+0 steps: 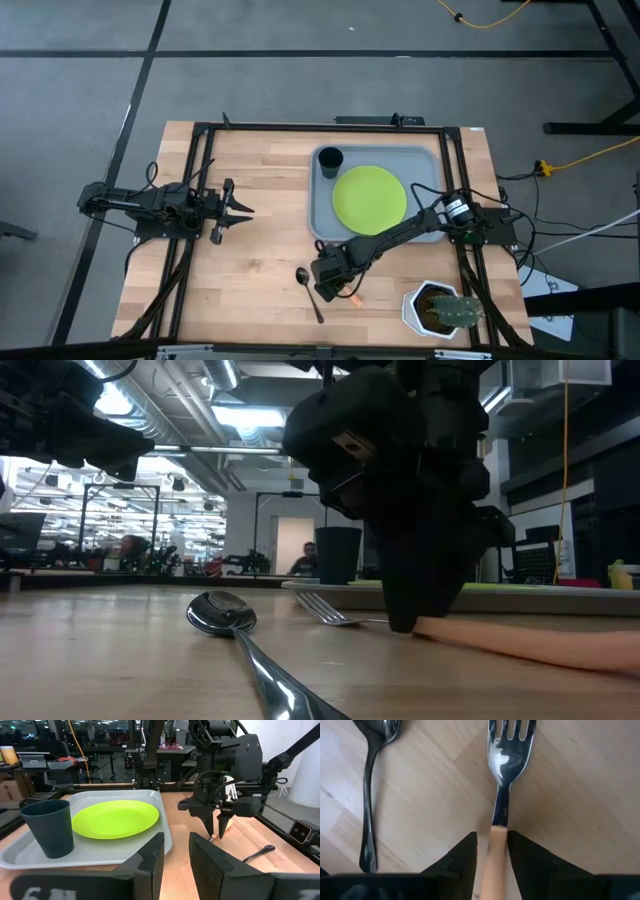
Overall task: Pick and place plate/cup/fork/spoon on tray
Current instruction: Put the brown fork on the gray serving tray to the right of the light green plate
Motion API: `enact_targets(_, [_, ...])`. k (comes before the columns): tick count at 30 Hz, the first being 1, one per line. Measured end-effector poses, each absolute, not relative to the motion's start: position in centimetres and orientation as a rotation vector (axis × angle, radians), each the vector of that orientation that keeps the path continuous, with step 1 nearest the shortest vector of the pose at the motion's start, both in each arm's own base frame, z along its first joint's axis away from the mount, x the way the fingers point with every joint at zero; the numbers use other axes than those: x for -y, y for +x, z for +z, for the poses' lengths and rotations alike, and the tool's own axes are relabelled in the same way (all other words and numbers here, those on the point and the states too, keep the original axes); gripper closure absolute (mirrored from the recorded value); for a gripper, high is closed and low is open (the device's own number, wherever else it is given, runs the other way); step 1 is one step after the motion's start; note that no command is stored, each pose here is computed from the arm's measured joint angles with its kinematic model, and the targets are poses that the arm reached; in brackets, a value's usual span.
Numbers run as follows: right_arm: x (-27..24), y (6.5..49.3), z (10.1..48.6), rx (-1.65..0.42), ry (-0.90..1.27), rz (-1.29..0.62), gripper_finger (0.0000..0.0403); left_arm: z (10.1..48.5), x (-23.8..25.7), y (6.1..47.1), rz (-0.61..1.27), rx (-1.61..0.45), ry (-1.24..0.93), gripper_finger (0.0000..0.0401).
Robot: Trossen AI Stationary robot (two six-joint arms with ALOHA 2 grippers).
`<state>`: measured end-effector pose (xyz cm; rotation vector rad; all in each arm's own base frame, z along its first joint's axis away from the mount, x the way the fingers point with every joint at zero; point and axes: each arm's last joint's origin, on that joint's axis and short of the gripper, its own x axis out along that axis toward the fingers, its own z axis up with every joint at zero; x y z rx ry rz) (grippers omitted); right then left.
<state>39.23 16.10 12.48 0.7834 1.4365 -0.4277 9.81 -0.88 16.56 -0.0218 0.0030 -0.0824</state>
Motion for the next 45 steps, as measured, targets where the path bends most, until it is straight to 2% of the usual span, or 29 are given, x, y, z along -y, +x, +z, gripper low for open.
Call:
enact_targets(14, [-15.6,38.5,12.4,-1.482,0.722,-0.503,0.0286,16.6,0.9,9.8,-0.082,-0.002,-0.022,0.0319])
enact_targets(19, [-15.4,38.3,12.4,-1.487,0.705,-0.524,0.0308,16.6,0.9,9.8,-0.082,-0.002,-0.022,0.0319])
enact_targets(26, [-15.4,38.3,12.4,-1.488,0.700,-0.528,0.0361,16.6,0.9,9.8,-0.082,-0.002,-0.022,0.0319])
enact_targets(32, [-15.5,38.5,12.7,-1.487,0.698,-0.527,0.0361,16.6,0.9,9.8,-0.082,-0.002,-0.022,0.0319])
enact_targets(38, [-16.0,39.8,14.9,-1.482,0.660,-0.486,0.0361,16.6,0.9,9.8,-0.082,-0.002,-0.022,0.0319])
enact_targets(45, [-16.5,41.4,20.6,-1.407,0.630,-0.378,0.0361,16.6,0.9,9.8,-0.082,-0.002,-0.022,0.0319])
